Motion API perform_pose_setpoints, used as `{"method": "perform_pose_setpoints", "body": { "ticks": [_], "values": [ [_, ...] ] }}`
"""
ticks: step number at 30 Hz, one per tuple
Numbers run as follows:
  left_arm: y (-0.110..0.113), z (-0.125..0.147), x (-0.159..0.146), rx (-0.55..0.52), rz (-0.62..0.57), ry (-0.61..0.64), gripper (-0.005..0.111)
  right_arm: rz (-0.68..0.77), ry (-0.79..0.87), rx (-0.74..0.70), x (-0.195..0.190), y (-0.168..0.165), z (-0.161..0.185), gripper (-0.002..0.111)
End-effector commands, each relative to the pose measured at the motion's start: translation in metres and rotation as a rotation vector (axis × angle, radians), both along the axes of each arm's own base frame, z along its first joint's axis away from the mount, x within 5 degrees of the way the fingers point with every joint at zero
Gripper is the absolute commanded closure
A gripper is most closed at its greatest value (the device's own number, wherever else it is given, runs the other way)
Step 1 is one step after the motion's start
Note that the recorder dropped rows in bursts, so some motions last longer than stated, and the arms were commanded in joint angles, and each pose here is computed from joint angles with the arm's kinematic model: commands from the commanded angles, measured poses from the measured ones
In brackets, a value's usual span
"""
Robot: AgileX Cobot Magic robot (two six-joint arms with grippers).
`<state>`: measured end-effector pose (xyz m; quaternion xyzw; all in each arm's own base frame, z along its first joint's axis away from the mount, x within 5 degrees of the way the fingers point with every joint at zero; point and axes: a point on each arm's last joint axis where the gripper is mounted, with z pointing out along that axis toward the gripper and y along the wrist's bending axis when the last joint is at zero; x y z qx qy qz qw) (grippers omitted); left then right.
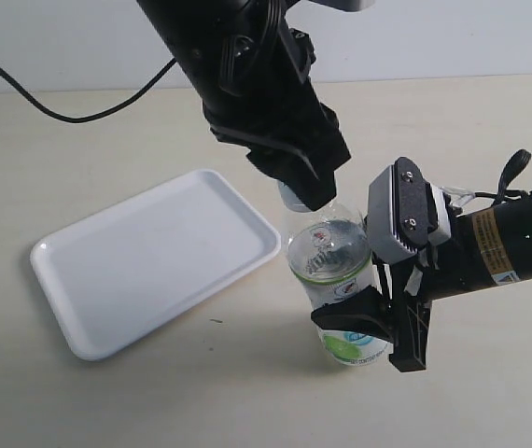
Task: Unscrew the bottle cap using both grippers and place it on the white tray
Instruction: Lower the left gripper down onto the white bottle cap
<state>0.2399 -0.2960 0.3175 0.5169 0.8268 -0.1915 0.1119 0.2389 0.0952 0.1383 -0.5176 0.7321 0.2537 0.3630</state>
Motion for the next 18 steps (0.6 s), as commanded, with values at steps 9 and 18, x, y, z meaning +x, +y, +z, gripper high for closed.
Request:
{"method": "perform_pose_setpoints", "body": {
  "ticks": [9,18],
  "values": [
    [-0.003,0.005,0.004,-0.052,0.263,0.069,0.107,0.008,-0.010,0.026,0.002,0.002,0.004,0.108],
    [0.003,0.003,0.010,-0.002,0.482,0.087,0.107,0.025,-0.033,0.018,0.002,0.002,0.004,0.108]
  ]
}}
